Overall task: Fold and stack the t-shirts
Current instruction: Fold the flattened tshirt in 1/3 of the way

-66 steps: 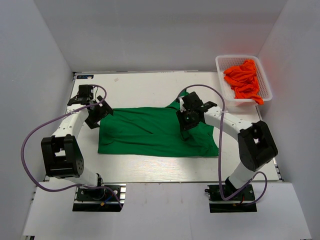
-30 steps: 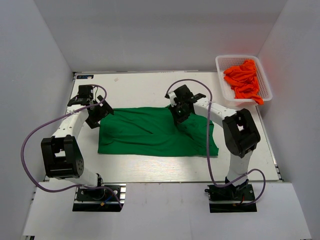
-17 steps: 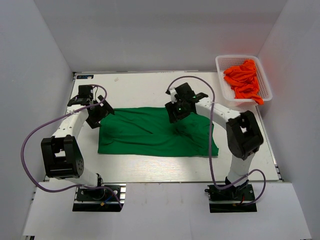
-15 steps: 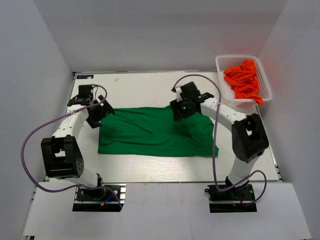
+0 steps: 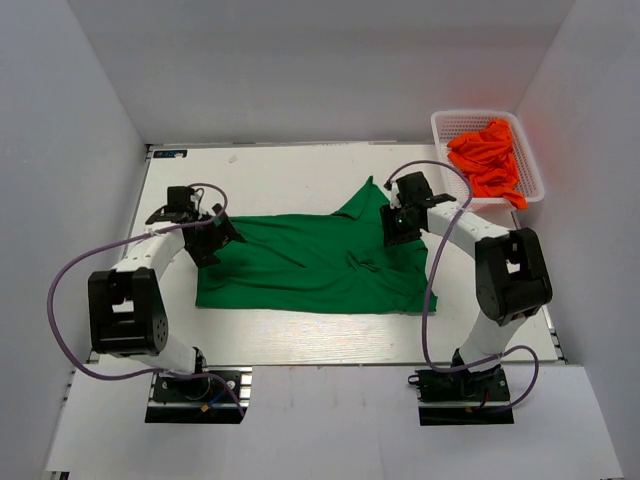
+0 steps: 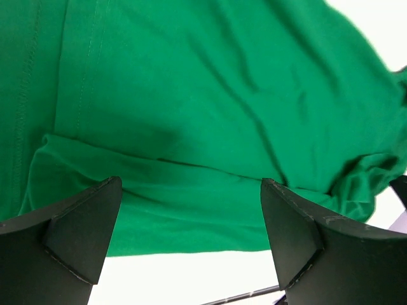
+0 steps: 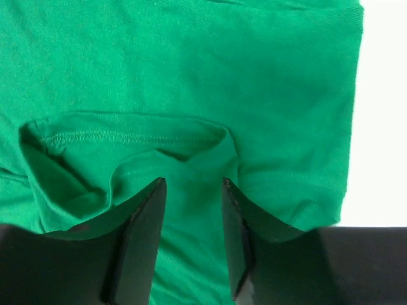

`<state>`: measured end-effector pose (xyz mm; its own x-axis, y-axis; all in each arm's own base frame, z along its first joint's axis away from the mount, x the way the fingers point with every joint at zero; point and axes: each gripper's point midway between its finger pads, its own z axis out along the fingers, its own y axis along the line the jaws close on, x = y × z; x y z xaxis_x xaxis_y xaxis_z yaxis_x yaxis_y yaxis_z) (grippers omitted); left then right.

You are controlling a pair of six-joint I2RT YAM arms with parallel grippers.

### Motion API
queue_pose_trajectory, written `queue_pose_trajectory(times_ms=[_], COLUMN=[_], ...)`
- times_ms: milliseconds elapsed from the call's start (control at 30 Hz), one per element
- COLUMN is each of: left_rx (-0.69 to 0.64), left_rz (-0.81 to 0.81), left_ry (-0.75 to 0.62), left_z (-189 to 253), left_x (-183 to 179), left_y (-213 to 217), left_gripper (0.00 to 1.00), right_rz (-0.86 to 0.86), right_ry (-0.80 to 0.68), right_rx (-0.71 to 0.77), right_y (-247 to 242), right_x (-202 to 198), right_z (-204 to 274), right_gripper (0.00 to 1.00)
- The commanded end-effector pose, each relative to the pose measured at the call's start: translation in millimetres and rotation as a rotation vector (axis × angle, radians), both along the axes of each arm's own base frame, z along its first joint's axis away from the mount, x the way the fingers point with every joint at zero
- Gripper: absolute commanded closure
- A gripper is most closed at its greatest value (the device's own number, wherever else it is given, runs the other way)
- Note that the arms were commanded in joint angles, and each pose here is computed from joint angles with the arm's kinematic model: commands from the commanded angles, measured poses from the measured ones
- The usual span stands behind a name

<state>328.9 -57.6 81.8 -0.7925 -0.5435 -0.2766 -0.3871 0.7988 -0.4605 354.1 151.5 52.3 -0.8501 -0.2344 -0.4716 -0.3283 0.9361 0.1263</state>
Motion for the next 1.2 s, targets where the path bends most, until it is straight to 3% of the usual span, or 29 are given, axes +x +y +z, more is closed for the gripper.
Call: queue_pose_trajectory(times_ms=[0, 333, 400, 467, 567, 900, 1167], left_rx=[-0.009, 0.064, 0.064, 0.06, 0.071, 0.085, 0.093], left_rz=[-0.034, 0.024, 0.024, 0.031, 0.036, 0.09, 0.094], left_ry=[-0.029, 0.105, 0.115, 0.127, 0.137, 0.17, 0.179], left_z=[-7, -51, -54, -57, -58, -64, -65], left_x=[4, -9, -10, -11, -13, -25, -27], left_y=[-6, 8, 8, 8, 10, 19, 21], left_gripper=[0.0, 0.0, 0.0, 0.0, 0.0, 0.0, 0.0], right_rz=[0.035, -0.01, -0.04, -0.053, -0.076, -0.343, -0.387], right_ry=[-0.051, -0.064, -0.064, -0.072, -0.069, -0.054, -0.021], right_rx=[0.046, 0.016, 0.007, 0.013, 0.011, -0.08, -0.095], right_y=[12, 2, -2, -2, -3, -44, -51], right_x=[19, 35, 35, 38, 39, 33, 31], right_z=[4, -13, -16, -16, -13, 0, -6], right_gripper=[0.55, 0.56, 0.62, 0.81, 1.0, 1.0, 1.0])
